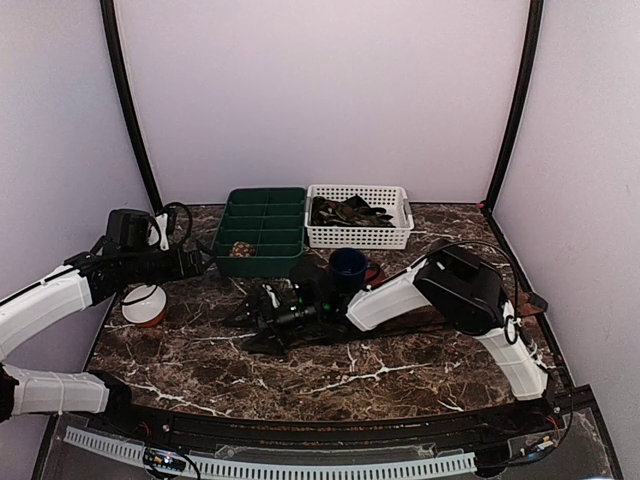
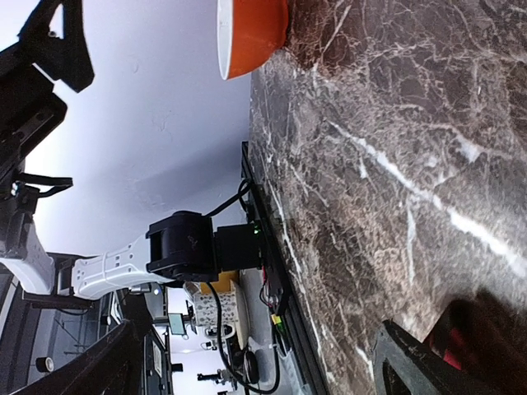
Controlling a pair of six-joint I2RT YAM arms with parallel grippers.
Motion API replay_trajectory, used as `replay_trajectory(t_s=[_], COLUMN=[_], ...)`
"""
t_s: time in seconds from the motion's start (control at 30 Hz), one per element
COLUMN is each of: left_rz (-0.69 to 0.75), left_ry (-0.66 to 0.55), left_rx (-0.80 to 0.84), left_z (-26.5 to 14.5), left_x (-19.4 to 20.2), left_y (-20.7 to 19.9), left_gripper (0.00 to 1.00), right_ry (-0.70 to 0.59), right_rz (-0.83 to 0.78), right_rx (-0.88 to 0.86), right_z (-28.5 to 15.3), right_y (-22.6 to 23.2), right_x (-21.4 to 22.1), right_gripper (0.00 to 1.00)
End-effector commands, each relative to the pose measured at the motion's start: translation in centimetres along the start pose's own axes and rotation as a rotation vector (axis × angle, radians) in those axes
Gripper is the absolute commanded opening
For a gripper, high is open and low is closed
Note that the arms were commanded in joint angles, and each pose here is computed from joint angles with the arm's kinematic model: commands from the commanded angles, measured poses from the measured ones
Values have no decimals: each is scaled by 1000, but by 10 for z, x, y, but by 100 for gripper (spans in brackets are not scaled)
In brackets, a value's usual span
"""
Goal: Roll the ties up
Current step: Smooth out the tie at the center of the board.
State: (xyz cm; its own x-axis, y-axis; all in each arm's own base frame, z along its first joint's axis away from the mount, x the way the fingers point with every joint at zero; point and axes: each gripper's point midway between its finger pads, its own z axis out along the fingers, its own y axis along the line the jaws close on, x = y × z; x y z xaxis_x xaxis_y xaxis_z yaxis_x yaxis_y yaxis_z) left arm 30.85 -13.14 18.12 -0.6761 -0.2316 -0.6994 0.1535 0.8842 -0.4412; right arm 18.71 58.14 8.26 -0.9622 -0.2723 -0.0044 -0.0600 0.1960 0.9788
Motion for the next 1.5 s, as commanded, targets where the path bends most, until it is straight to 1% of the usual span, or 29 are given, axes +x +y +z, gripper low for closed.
replay_trajectory(t_s=[0.0,0.2,0.43,0.53,0.63,0.8,0.9,1.0,1.1,1.23,1.33,1.4,1.47], left_rz=[7,17,5,2,2,-11,-8,6,17,25,30,19,12], left_ry=[-16,-14,-15,-8,6,26,28,34,42,54,67,84,112], left_rx=[13,2,-3,-8,-20,-11,9,13,10,13,12,12,31], left_z=[-6,-6,-4,-3,-1,4,7,9,12,17,19,21,23], left_x=[-1,-1,-2,1,3,6,7,10,13,18,23,29,40], left_y=[-1,0,1,3,6,5,1,-1,-3,-7,-8,-8,-12], left_gripper=[99,99,99,99,99,99,99,99,99,99,99,99,99], right_ry=[-33,-62,-73,-75,-81,-93,-108,-122,-130,-134,-142,-141,-141], right_rz=[-110,-98,-36,-22,-22,-112,-142,-122,-98,-89,-71,-53,-50], right_rx=[-57,-9,45,57,42,7,22,65,79,99,133,141,133], right_z=[-30,-52,-58,-58,-59,-73,-91,-112,-124,-132,-134,-134,-132], right_y=[47,23,-30,-43,-36,12,24,6,-7,-24,-46,-58,-61], right_x=[-5,-6,-10,-12,-12,-11,-9,-5,-2,-2,-5,-4,-4], right_gripper=[97,97,97,97,97,97,97,97,97,97,97,97,97])
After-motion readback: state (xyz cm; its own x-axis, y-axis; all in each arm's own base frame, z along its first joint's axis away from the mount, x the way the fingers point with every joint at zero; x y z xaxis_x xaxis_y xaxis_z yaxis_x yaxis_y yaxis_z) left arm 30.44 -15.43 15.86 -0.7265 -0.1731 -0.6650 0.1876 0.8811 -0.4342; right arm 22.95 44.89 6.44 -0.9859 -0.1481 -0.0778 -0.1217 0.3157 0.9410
